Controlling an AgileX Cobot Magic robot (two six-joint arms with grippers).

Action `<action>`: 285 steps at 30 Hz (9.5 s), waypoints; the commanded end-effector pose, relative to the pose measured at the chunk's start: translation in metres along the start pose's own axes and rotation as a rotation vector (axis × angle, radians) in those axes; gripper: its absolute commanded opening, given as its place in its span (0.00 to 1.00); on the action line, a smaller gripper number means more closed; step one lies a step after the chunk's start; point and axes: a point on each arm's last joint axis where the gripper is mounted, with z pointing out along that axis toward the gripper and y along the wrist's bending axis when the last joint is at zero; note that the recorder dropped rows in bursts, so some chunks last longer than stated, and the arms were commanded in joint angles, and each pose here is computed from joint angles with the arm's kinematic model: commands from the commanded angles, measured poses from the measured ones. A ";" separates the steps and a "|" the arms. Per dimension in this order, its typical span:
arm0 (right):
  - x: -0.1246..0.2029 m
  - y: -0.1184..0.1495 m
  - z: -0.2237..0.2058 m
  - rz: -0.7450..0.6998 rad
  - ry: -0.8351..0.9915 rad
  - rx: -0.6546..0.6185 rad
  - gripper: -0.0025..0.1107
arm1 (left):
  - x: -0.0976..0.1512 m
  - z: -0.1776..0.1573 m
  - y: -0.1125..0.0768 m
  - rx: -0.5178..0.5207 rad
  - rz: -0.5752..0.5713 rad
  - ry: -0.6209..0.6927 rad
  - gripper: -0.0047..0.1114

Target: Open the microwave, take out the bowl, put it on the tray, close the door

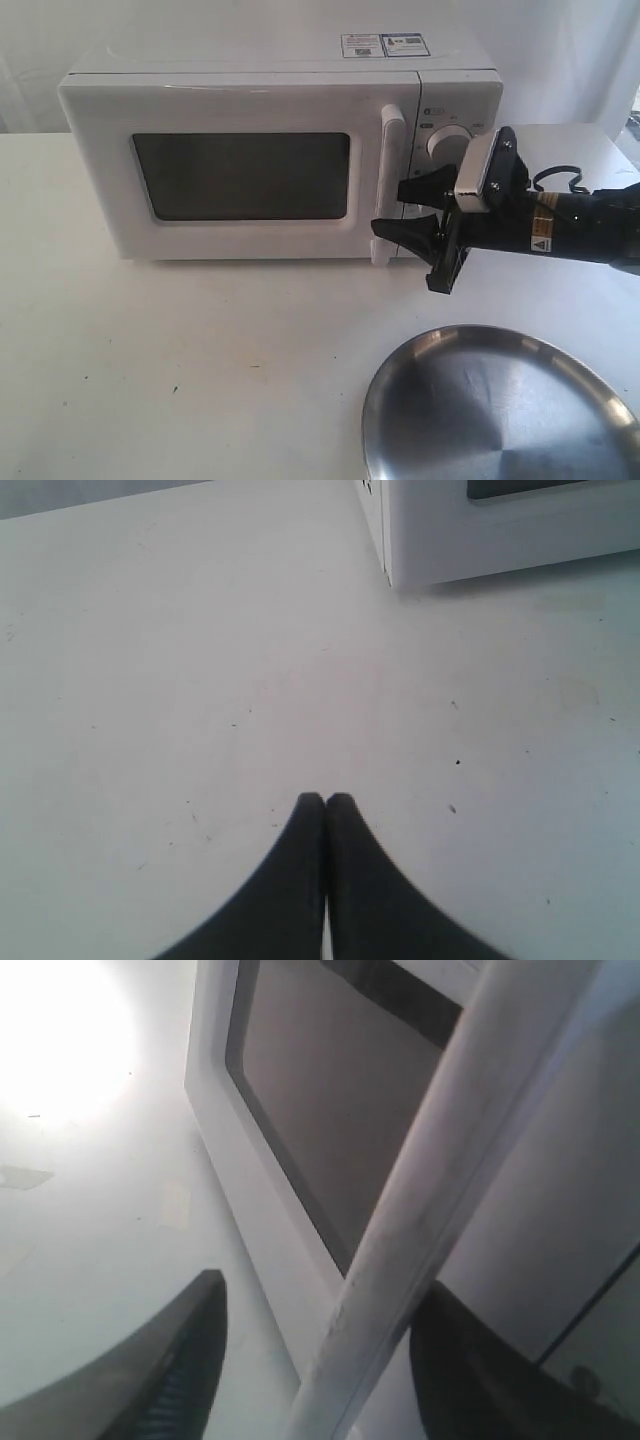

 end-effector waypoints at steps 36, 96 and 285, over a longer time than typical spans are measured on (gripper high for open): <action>-0.054 0.021 0.030 -0.330 -0.167 -0.237 0.02 | -0.001 0.000 0.000 0.005 -0.005 -0.007 0.04; -0.147 0.018 -0.095 -0.323 -0.067 -0.027 0.02 | -0.001 0.000 0.000 -0.004 0.011 -0.004 0.04; -0.030 0.046 0.042 0.054 -0.175 0.100 0.02 | -0.001 0.000 0.000 -0.004 0.011 -0.004 0.04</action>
